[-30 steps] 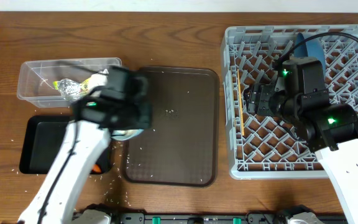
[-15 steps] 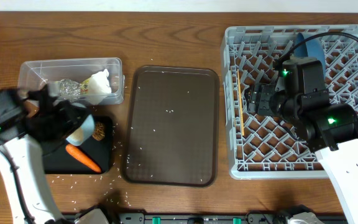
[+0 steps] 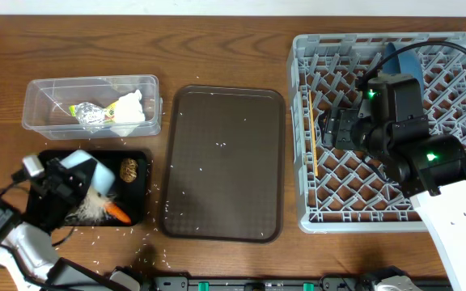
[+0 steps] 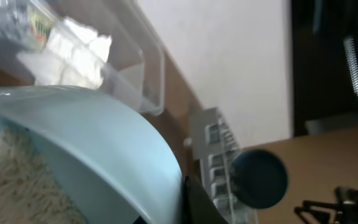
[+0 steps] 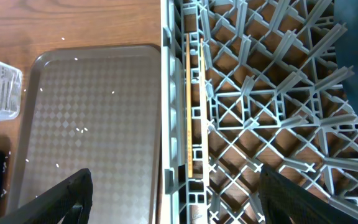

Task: Sort waste into correct bins and load items into the dishwasher rack
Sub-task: 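Tip the bowl with left gripper, pouring rice onto the black tray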

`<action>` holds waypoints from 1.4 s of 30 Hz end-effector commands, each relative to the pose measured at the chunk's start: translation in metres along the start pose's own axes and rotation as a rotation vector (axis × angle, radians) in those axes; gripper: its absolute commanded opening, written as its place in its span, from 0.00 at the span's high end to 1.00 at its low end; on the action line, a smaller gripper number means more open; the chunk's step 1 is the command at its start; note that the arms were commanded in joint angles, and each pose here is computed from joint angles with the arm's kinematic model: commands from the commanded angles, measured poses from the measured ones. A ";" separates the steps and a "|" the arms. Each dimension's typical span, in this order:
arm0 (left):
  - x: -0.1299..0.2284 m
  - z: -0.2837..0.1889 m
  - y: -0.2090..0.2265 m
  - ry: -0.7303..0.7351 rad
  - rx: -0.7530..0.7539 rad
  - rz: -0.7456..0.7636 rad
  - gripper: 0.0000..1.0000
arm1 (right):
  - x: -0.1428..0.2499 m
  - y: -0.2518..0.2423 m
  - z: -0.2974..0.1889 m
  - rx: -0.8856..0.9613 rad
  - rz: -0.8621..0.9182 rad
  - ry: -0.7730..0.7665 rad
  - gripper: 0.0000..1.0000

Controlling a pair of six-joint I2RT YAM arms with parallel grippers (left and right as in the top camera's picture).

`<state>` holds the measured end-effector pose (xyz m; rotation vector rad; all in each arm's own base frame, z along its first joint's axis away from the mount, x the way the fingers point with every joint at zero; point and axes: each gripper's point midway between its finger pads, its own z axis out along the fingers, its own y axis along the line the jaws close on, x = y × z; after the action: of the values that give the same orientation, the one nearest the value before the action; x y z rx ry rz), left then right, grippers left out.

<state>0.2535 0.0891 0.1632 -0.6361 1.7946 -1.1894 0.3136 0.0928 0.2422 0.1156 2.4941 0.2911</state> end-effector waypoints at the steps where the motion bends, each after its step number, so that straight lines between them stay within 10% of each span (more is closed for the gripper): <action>1: -0.013 -0.013 -0.017 -0.066 0.099 0.075 0.94 | -0.005 -0.005 -0.002 0.014 0.004 -0.013 0.22; 26: -0.016 -0.017 -0.008 -0.085 0.055 0.060 0.94 | -0.004 -0.004 -0.002 0.007 0.004 -0.008 0.22; 33: -0.011 -0.020 0.031 -0.086 -0.160 -0.222 0.94 | -0.005 -0.004 -0.002 0.005 0.004 -0.013 0.22; 42: -0.016 -0.013 0.015 -0.072 -0.060 -0.104 0.94 | -0.003 -0.005 -0.002 0.009 0.004 -0.004 0.22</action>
<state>0.2501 0.1167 0.1560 -0.8232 1.7712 -1.1456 0.3127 0.0927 0.2415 0.1155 2.4988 0.2904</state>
